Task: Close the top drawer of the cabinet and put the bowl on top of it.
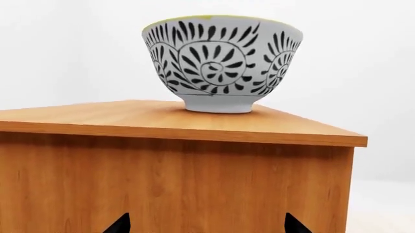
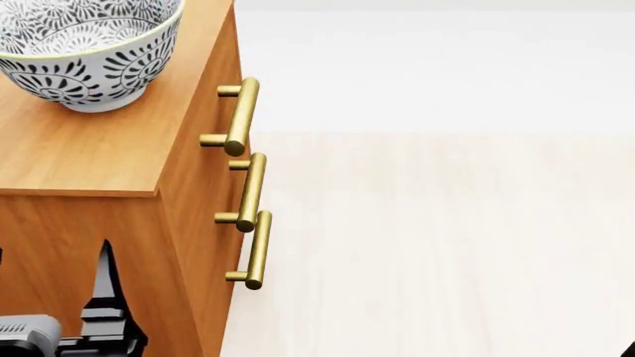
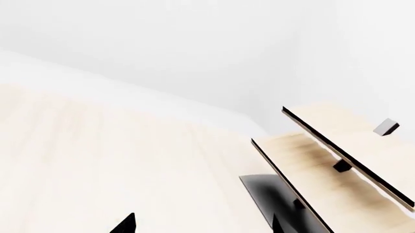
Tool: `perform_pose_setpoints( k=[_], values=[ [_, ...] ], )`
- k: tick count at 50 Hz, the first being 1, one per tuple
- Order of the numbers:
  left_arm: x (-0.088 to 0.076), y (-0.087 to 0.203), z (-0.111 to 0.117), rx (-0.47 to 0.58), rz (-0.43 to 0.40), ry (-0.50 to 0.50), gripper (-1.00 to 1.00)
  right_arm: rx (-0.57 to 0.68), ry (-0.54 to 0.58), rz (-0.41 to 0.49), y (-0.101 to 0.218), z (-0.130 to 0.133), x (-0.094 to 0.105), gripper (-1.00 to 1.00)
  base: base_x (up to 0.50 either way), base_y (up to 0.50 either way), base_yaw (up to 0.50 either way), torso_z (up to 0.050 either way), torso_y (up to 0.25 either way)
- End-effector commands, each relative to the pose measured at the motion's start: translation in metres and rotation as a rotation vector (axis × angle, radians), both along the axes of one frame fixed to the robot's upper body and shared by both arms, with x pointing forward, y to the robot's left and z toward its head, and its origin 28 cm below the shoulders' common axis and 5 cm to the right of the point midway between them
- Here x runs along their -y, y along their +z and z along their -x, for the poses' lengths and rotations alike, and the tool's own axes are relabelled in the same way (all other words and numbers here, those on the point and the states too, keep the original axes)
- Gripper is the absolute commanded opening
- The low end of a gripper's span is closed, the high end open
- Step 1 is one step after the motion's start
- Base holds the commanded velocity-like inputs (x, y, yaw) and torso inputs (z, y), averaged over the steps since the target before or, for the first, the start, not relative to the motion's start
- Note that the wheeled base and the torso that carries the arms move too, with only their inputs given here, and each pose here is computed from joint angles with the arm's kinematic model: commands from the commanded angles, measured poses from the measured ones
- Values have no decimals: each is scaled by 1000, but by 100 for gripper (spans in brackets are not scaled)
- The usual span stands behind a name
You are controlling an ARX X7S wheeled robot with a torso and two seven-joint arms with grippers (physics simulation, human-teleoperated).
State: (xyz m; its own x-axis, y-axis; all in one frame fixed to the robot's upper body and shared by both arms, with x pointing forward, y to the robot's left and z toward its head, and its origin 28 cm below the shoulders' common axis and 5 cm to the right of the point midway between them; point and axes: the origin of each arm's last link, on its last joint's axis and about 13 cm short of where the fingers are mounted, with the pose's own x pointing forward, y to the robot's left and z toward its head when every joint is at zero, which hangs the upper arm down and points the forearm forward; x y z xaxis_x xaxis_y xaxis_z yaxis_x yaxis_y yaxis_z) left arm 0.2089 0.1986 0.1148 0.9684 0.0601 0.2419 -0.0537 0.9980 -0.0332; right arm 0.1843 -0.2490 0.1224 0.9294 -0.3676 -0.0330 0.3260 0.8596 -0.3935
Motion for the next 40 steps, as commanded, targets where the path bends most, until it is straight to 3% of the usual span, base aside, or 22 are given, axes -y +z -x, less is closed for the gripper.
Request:
perform_pose_setpoints(
  k=[1,40],
  values=[
    [-1,-5,1,5,3,3,100,27,32,10,8,0,-7,100,0,0,0,0,0],
    [-3,9,12,72,3,13,100,131,95,33,35,14,-21,100,0,0,0,0,0]
  ],
)
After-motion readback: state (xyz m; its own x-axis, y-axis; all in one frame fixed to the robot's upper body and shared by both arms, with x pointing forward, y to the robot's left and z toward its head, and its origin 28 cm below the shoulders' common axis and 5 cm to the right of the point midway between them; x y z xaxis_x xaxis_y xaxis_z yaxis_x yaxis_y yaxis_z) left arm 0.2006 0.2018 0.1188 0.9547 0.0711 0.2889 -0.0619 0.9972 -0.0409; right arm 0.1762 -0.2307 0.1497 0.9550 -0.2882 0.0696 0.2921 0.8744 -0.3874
